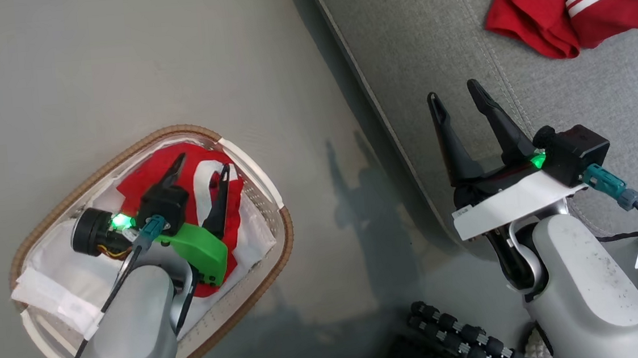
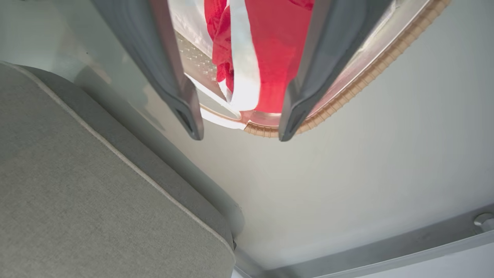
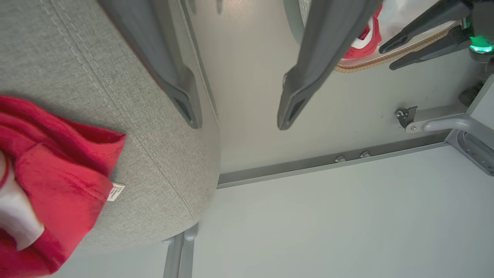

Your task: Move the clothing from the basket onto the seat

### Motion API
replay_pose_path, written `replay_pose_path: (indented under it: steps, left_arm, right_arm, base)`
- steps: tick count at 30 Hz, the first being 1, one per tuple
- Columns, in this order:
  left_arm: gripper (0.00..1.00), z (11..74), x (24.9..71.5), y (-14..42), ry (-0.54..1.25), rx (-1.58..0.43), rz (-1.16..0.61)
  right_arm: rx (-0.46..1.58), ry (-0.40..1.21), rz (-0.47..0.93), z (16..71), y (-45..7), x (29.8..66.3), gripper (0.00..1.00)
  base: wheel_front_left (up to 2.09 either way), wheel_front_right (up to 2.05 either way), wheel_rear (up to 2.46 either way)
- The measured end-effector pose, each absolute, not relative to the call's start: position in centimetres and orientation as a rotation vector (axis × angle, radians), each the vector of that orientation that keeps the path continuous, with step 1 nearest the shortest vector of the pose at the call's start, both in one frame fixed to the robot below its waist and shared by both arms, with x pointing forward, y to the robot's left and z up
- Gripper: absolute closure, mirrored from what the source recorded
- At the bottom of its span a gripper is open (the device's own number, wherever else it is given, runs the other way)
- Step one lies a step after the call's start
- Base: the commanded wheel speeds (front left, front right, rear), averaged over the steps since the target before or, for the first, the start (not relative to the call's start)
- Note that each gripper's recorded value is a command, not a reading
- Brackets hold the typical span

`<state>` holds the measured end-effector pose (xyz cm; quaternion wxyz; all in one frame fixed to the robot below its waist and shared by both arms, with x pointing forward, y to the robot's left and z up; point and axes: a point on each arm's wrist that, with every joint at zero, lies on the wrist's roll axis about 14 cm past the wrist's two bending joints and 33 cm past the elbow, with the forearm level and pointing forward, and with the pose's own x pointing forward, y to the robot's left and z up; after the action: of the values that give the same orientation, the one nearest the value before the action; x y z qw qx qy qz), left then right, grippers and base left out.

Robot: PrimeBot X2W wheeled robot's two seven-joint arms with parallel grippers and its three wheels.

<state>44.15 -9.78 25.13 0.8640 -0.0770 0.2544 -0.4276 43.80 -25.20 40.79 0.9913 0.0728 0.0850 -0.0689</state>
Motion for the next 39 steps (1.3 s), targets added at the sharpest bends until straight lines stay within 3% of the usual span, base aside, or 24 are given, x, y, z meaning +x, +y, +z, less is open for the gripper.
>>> replay_pose_path:
  steps: [7,26,27,28,30,39]
  left_arm:
    - [0.0,21.9,42.8,-11.2,0.602,-0.16,-0.973]
    - [0.0,15.7,43.9,-6.4,0.727,-0.067,-0.874]
    - [0.09,15.5,44.0,-6.2,0.732,-0.064,-0.869]
    - [0.53,15.3,44.0,-6.1,0.737,-0.062,-0.865]
    - [1.0,14.9,43.8,-5.9,0.752,-0.059,-0.859]
    - [1.0,15.5,42.9,-6.3,0.785,-0.09,-0.851]
  right_arm:
    - [0.137,0.227,-0.165,38.5,-26.0,43.7,0.0]
    - [0.135,0.28,-0.111,35.0,-24.3,45.5,0.0]
    - [0.135,0.282,-0.108,34.9,-24.3,45.5,0.0]
    - [0.135,0.282,-0.107,34.8,-24.2,45.6,0.0]
    - [0.136,0.285,-0.106,34.7,-24.2,45.6,0.0]
    - [0.14,0.268,-0.097,35.6,-24.0,45.8,0.0]
  base:
    - [0.07,0.07,0.07]
    - [0.05,0.05,0.05]
    - [0.02,0.02,0.02]
    - [0.0,0.0,0.0]
    - [0.0,0.0,0.0]
    - [0.0,0.0,0.0]
